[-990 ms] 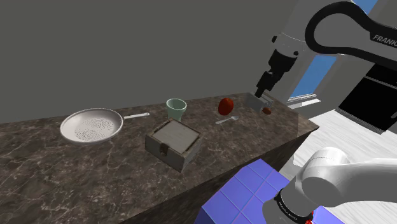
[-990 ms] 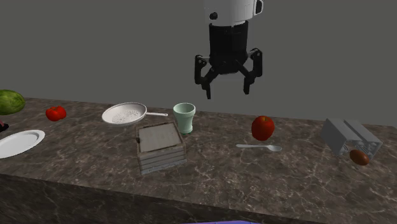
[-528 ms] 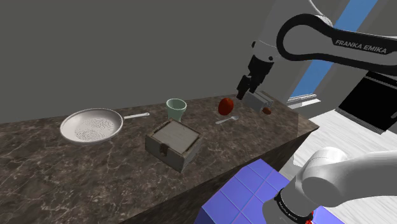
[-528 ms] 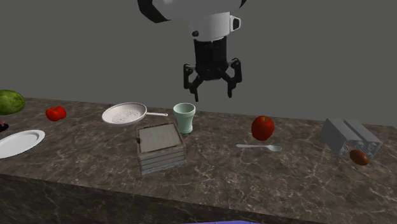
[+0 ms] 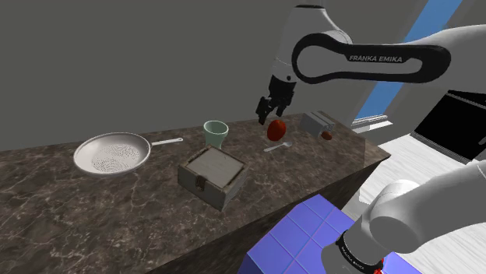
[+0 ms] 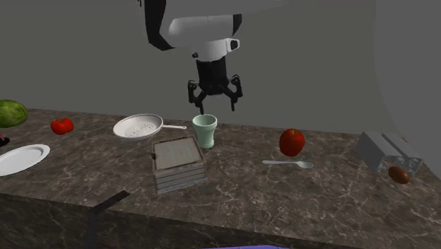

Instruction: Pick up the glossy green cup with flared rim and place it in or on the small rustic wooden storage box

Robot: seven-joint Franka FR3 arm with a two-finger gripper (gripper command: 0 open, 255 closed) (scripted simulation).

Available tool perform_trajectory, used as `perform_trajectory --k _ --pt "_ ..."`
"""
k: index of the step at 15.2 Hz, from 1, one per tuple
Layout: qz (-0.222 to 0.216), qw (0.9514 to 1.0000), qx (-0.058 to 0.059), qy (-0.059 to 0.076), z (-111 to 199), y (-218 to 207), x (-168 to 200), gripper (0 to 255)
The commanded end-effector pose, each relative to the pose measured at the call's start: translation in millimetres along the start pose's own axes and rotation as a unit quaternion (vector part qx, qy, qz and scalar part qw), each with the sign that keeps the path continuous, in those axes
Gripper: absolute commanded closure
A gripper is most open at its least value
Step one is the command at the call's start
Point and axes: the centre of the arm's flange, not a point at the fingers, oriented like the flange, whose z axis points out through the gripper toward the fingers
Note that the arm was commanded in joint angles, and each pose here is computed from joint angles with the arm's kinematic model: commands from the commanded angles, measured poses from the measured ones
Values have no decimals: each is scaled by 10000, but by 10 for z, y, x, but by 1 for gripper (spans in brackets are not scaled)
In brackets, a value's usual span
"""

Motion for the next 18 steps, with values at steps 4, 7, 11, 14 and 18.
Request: perform_trajectory --k 4,7,11,14,18 --pt "64 10000 -28 -19 323 -289 512 0" --pt "102 9999 -47 -33 517 -471 814 0" --pt "153 9998 -72 -52 777 -708 1218 0" --pt "191 9998 -91 -66 973 -883 1522 0" --pt "242 9996 -116 -85 1238 -1111 1928 0"
